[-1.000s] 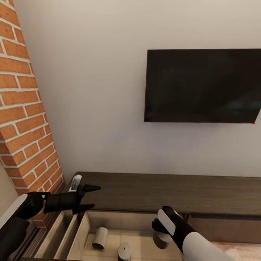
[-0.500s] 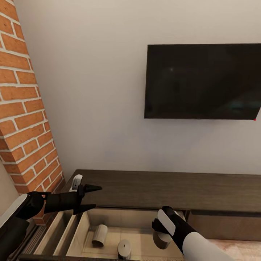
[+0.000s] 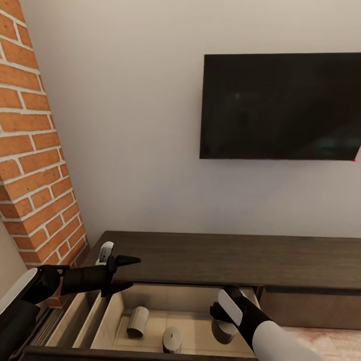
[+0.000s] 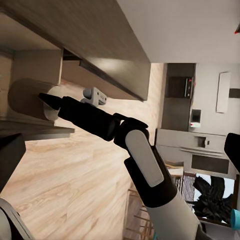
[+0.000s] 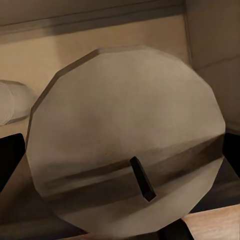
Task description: Place each of the two pumpkins and all three candles from the living room inside a cabinet in the living room (use any cabinet), then make sure every cabinet is closed, and position the cauldron so it is next to a table in the living room.
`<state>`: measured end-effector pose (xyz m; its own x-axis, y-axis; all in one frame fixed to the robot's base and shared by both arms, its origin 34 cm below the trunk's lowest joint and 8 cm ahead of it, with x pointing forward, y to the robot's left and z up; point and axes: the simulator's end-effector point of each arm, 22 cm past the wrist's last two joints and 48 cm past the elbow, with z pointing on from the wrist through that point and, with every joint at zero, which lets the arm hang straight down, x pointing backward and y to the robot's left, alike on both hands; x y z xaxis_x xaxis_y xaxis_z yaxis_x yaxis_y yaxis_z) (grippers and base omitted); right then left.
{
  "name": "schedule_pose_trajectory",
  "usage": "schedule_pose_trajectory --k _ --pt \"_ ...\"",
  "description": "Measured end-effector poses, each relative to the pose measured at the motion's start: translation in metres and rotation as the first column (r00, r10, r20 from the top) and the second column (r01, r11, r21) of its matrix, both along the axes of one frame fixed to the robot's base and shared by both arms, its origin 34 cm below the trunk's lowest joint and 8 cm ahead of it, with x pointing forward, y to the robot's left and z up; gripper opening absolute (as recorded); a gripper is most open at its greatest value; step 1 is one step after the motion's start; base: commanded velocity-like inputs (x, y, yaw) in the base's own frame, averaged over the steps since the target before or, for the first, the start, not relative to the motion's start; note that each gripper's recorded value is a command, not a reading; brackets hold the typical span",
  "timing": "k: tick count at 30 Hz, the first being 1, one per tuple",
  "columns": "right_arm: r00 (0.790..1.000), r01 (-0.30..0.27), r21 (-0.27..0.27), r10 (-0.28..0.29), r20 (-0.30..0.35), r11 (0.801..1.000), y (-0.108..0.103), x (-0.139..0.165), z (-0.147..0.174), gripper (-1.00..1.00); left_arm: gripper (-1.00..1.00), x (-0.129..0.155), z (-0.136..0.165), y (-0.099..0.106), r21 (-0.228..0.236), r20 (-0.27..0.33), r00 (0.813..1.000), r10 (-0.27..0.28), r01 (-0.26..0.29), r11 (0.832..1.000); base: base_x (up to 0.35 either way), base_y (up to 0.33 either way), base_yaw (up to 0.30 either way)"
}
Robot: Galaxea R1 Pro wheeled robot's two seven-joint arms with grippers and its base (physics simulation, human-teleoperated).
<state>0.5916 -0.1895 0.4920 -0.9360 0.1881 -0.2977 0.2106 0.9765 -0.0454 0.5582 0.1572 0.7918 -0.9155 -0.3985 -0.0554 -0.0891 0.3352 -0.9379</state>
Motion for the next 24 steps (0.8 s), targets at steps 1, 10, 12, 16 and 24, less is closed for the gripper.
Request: schedule_pose_trajectory --k 1,10,12,16,24 --pt "1.000 0.000 0.000 0.000 0.000 1.000 0.000 0.000 -0.002 -1.00 1.00 0.000 -0.002 0.000 0.000 0.000 1.000 0.000 0.000 1.000 0.000 0.000 0.000" --pt "1.000 0.000 0.000 0.000 0.001 1.000 0.000 -0.004 -0.021 -1.00 1.00 -0.007 -0.002 -0.008 -0.044 0.044 0.999 -0.015 0.017 0.999 0.000 0.000 0.000" --pt "1.000 0.000 0.000 0.000 0.002 1.000 0.000 -0.004 -0.025 -1.00 1.00 -0.009 0.001 -0.010 -0.067 0.061 0.998 -0.020 0.024 0.997 0.000 0.000 0.000" --pt "1.000 0.000 -0.001 0.000 0.000 1.000 0.000 -0.007 -0.034 -1.00 1.00 -0.011 -0.001 -0.010 -0.086 0.077 0.997 -0.022 0.029 0.996 0.000 0.000 0.000" --pt "1.000 0.000 -0.001 0.000 0.001 1.000 0.000 -0.006 -0.034 -1.00 1.00 -0.014 -0.002 -0.009 -0.074 0.077 0.996 -0.033 0.038 0.996 0.000 0.000 0.000"
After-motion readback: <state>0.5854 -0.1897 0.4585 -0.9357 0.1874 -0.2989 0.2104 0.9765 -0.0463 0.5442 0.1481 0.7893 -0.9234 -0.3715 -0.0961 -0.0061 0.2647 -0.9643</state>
